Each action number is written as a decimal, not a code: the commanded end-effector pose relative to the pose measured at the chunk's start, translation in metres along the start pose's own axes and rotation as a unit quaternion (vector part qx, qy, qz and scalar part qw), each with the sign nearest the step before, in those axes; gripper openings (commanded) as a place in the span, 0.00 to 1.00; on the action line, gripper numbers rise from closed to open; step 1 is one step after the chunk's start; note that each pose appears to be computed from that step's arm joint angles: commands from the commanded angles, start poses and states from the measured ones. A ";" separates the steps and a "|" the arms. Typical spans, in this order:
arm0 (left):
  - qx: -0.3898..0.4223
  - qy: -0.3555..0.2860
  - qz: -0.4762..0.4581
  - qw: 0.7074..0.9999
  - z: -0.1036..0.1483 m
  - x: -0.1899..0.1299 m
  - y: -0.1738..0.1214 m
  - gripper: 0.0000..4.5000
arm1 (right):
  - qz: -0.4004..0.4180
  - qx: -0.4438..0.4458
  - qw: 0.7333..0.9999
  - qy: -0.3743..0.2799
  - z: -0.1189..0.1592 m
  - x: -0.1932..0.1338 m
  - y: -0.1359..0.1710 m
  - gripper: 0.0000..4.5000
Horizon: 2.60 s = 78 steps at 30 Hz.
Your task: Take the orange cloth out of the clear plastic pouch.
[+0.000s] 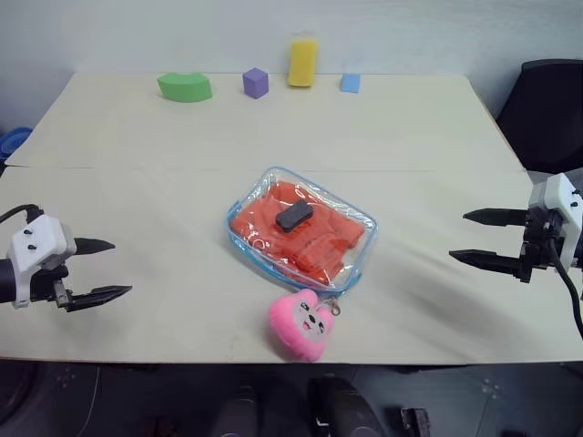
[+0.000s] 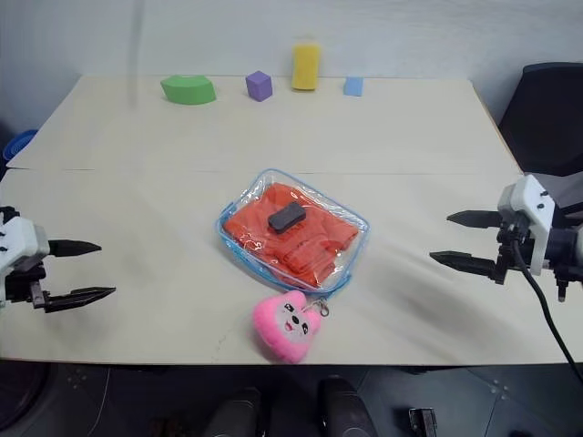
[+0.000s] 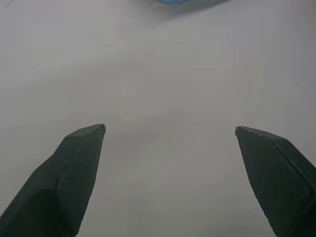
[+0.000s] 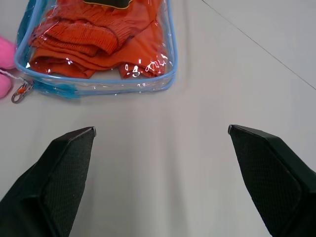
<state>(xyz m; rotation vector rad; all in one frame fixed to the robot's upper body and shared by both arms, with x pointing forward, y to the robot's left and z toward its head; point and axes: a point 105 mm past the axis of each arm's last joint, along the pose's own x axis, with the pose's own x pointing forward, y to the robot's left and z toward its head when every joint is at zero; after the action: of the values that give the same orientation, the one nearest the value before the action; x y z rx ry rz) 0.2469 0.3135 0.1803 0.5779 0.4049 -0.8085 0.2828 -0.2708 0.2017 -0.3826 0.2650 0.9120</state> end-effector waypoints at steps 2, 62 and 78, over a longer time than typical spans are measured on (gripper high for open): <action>0.013 -0.008 0.011 1.000 0.004 -0.003 0.001 0.99 | -0.008 -0.020 1.000 -0.015 0.012 -0.006 0.002 1.00; -0.083 -0.189 0.010 0.978 0.149 0.240 -0.039 0.59 | 0.018 -0.022 0.987 -0.160 0.068 0.066 0.109 1.00; -0.183 -0.167 0.336 0.909 0.059 0.098 0.089 0.33 | 0.068 -0.031 0.985 -0.154 0.068 0.076 0.107 1.00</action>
<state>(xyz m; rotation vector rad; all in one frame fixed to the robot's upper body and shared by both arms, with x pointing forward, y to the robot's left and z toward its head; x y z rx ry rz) 0.3897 0.2444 0.2040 0.1674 0.0133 -0.2386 0.2478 -0.1324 0.2070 -0.2511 0.0127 1.0707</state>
